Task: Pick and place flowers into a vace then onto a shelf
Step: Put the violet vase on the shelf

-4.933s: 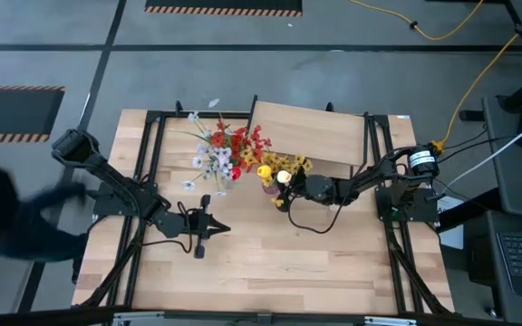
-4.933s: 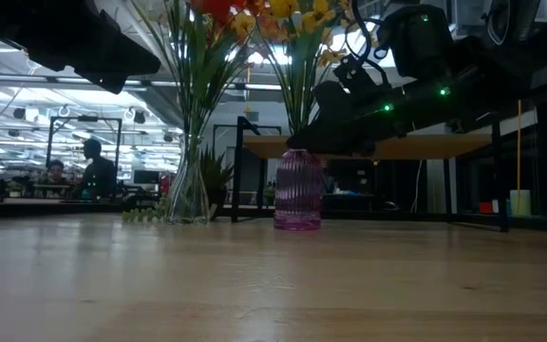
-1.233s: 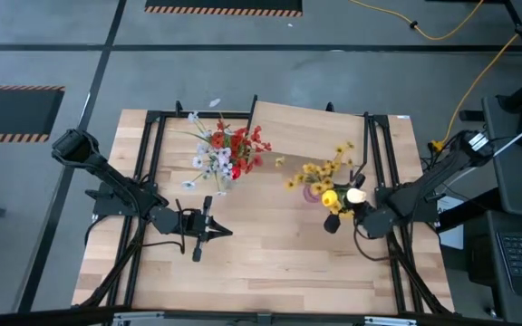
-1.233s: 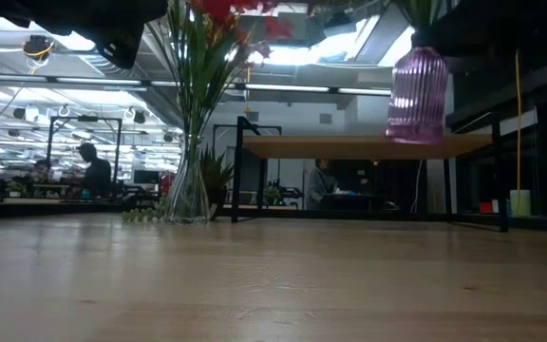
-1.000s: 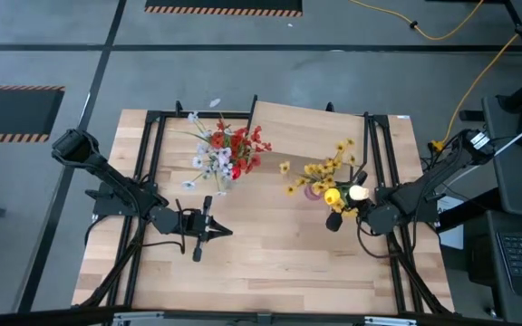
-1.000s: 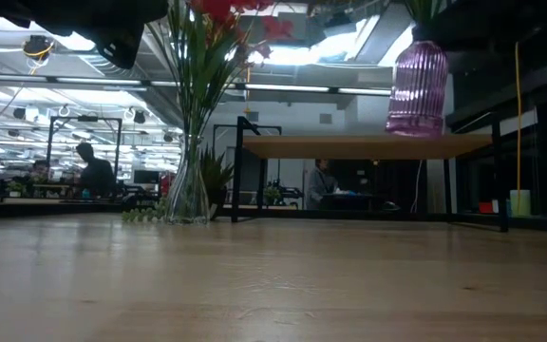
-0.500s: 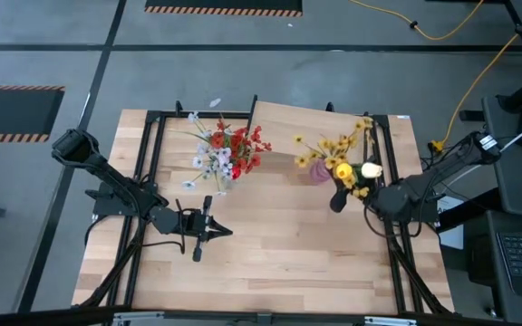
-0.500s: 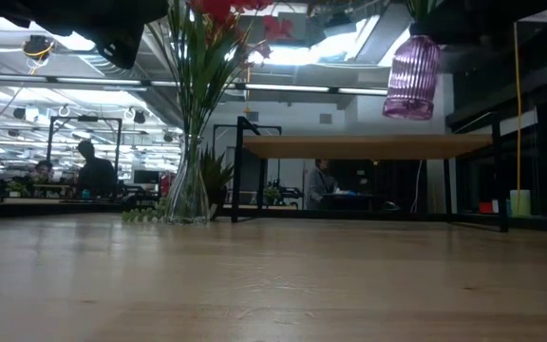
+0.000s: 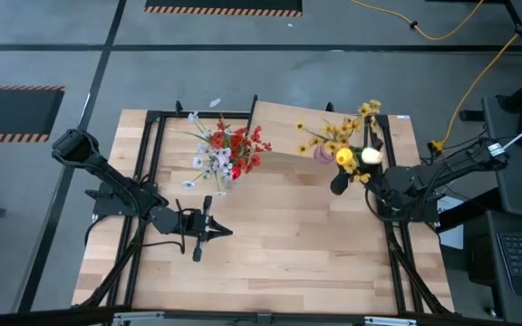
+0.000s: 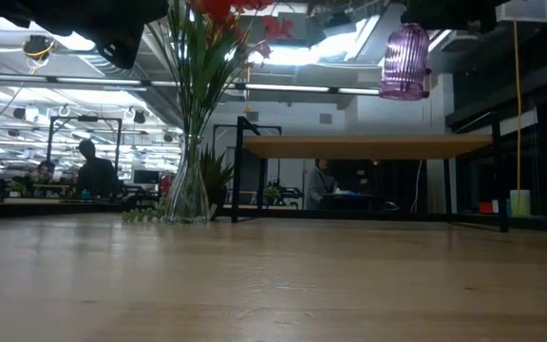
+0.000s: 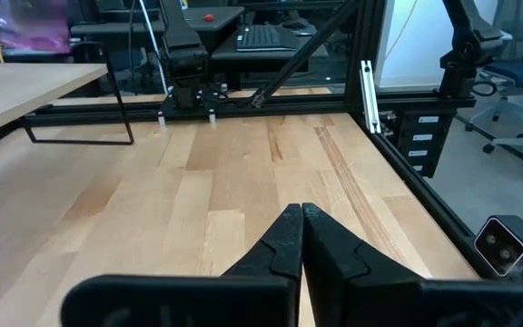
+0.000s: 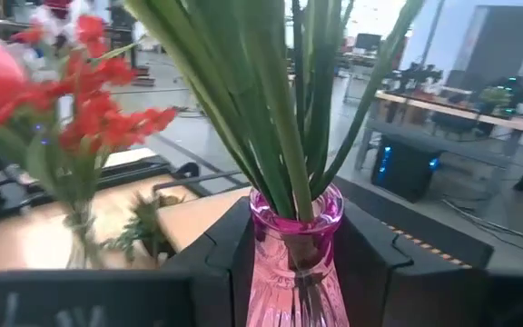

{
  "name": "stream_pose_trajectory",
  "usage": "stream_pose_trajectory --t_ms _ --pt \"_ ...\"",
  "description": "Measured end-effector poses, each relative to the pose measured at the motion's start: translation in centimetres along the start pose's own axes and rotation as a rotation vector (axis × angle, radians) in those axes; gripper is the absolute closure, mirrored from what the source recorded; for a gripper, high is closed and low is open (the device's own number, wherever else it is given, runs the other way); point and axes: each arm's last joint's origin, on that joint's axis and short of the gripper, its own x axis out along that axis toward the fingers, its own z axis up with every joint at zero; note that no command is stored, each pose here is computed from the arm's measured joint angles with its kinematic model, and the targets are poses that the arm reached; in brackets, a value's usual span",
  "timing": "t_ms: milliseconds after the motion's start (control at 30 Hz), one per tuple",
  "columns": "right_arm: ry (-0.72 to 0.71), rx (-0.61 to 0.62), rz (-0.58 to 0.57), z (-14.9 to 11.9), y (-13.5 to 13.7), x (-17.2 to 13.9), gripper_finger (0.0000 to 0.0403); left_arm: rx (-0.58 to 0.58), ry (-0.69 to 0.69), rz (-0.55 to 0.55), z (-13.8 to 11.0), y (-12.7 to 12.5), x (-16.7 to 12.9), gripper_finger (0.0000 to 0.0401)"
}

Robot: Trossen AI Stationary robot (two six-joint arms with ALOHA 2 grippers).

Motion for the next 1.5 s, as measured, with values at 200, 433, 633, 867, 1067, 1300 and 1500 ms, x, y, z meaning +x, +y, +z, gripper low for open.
stream_pose_trajectory --t_ms 200,433,633,867,1067,1300,1500 --pt "0.033 -0.012 -0.168 0.8 -1.1 0.9 0.0289 0.0 0.0 0.0 0.0 0.0 0.0 0.0399" --pt "0.064 0.039 -0.227 0.6 -1.8 1.5 0.0289 0.001 0.0 0.0 0.0 0.0 0.0 0.0398" --pt "0.088 0.065 -0.299 -0.1 -2.7 2.3 0.0289 0.0 0.0 0.0 0.0 0.0 0.0 0.04" --pt "0.106 0.069 -0.372 -0.4 -3.6 3.0 0.0289 0.0 0.001 0.0 0.0 0.0 0.0 0.0394" --pt "0.132 0.069 -0.406 -0.9 -4.3 3.5 0.0289 0.0 0.0 0.0 0.0 0.0 0.0 0.0396" --pt "0.205 0.103 -0.438 -2.0 -5.4 4.0 0.0289 0.0 0.0 0.0 0.0 0.0 0.0 0.0398" --pt "0.227 0.129 -0.454 -2.2 -6.1 4.5 0.0289 0.0 0.0 0.0 0.0 0.0 0.0 0.0397"
